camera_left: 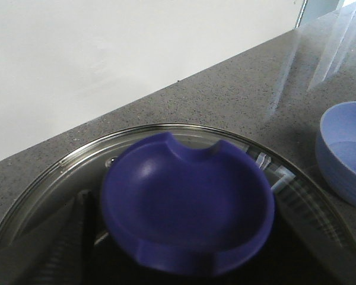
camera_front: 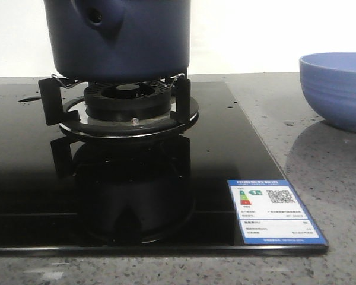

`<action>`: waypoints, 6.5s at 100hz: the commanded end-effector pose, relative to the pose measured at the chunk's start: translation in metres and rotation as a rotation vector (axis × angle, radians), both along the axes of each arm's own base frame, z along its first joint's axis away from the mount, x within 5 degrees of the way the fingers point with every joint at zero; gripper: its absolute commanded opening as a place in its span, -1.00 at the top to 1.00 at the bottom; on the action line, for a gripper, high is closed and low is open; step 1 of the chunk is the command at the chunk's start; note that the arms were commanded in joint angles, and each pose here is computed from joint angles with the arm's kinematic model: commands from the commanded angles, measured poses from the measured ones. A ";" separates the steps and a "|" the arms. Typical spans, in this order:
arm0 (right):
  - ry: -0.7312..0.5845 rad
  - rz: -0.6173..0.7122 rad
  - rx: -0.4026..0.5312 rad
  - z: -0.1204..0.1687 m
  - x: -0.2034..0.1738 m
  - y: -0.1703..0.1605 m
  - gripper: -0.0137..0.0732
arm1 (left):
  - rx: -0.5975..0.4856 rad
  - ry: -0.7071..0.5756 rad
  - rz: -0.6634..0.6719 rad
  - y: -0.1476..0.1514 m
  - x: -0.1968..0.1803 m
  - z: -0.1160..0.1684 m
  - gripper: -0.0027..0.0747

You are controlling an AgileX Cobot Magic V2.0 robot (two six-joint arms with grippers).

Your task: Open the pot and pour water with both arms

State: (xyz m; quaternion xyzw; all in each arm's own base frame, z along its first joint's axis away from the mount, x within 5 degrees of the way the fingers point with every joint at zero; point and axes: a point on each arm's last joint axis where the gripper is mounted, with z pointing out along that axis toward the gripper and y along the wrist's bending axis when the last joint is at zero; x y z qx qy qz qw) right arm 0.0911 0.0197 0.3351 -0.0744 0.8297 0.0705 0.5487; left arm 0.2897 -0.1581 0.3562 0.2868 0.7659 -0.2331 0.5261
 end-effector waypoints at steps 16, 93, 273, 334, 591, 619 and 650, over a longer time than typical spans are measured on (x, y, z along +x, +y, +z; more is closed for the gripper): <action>-0.100 0.000 0.014 0.017 0.003 0.001 -0.35 | -0.056 -0.072 0.026 0.001 -0.004 0.024 0.14; 0.116 -0.133 -0.027 0.023 0.046 -0.008 -0.20 | -0.125 -0.152 0.077 0.030 -0.016 0.061 -0.15; 0.408 -0.022 0.012 0.114 0.227 0.009 0.82 | -0.173 -0.256 0.408 0.141 -0.031 0.096 -0.15; 0.098 0.308 0.060 0.150 0.272 0.141 0.82 | -0.174 -0.247 0.463 0.160 -0.031 0.095 -0.15; -1.087 0.253 0.189 0.106 0.217 0.145 0.79 | -0.210 -0.237 0.446 0.158 -0.032 0.096 -0.15; -0.920 0.262 0.125 0.111 0.221 0.144 0.79 | -0.234 -0.218 0.396 0.154 -0.034 0.096 -0.16; -0.392 0.147 -0.020 0.163 0.210 0.085 0.79 | -0.337 -0.232 0.200 0.133 -0.041 0.104 -0.16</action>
